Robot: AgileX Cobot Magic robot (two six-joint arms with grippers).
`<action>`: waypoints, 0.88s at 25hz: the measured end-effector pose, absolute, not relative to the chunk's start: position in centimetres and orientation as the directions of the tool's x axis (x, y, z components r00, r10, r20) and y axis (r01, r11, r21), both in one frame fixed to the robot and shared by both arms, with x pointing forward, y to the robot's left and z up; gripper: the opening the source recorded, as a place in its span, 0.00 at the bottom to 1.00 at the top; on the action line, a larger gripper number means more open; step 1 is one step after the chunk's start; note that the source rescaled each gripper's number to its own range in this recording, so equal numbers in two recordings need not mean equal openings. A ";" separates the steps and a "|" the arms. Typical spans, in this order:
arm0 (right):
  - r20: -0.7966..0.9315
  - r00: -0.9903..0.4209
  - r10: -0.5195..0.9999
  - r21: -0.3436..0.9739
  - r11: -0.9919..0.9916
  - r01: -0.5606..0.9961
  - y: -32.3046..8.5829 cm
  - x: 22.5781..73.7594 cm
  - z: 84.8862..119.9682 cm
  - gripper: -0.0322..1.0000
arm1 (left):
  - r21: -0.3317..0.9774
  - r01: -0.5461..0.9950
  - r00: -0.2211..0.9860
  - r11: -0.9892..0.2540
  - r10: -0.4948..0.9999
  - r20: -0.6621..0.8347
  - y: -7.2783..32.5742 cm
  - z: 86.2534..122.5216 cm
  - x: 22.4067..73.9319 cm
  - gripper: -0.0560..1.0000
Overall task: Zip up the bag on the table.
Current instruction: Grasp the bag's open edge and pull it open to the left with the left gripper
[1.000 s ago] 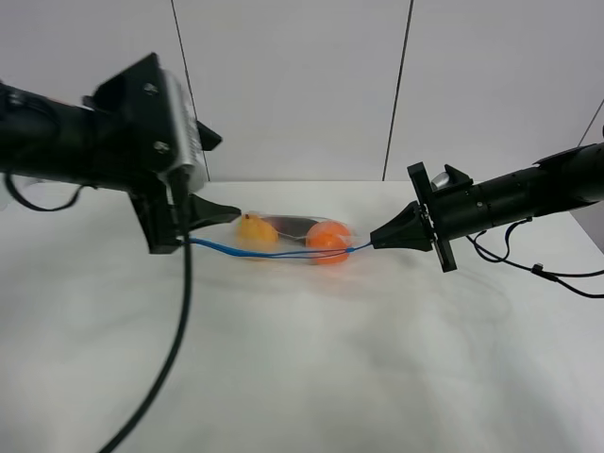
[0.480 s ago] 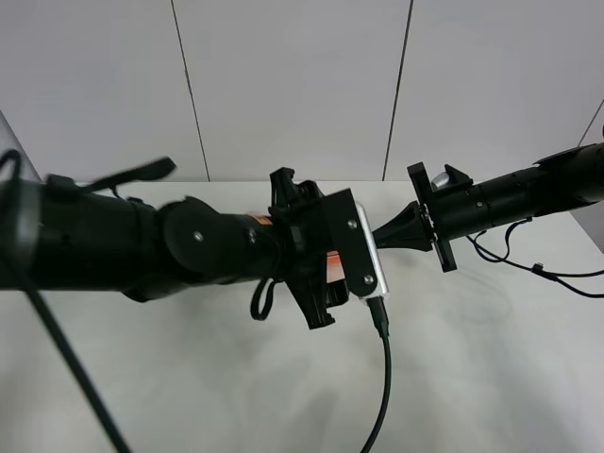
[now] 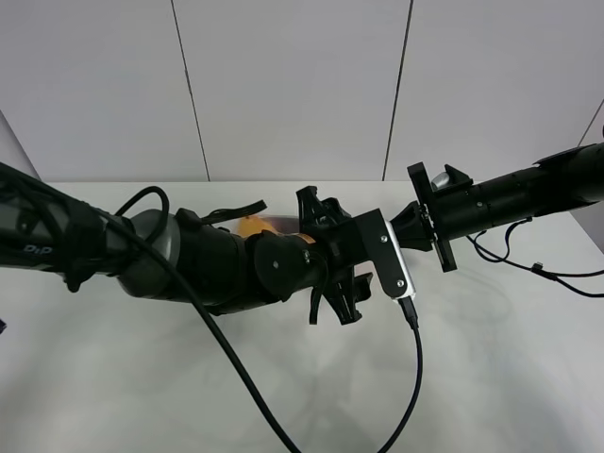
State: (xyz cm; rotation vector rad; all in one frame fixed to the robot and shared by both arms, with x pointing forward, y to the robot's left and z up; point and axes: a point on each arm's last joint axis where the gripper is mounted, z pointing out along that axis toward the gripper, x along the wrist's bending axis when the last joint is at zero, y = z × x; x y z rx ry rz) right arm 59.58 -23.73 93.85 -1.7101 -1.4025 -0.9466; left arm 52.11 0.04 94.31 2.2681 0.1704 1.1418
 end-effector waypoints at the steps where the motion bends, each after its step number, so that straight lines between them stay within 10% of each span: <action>1: 0.878 0.139 0.458 -0.078 -0.149 0.986 -23.7 59.6 93.8 0.03 | 0.555 -0.142 0.619 -0.820 0.364 0.696 0.1 94.3 52.2 0.78; 8: 0.878 0.139 0.458 -0.078 -0.150 0.986 -23.7 59.6 93.8 0.03 | 0.544 -0.149 0.608 -0.826 0.357 0.709 0.1 94.3 52.3 0.31; 22: 0.883 0.143 0.447 -0.078 -0.160 0.984 -23.7 59.7 93.9 0.03 | 0.537 -0.141 0.610 -0.832 0.354 0.709 0.6 94.2 52.7 0.12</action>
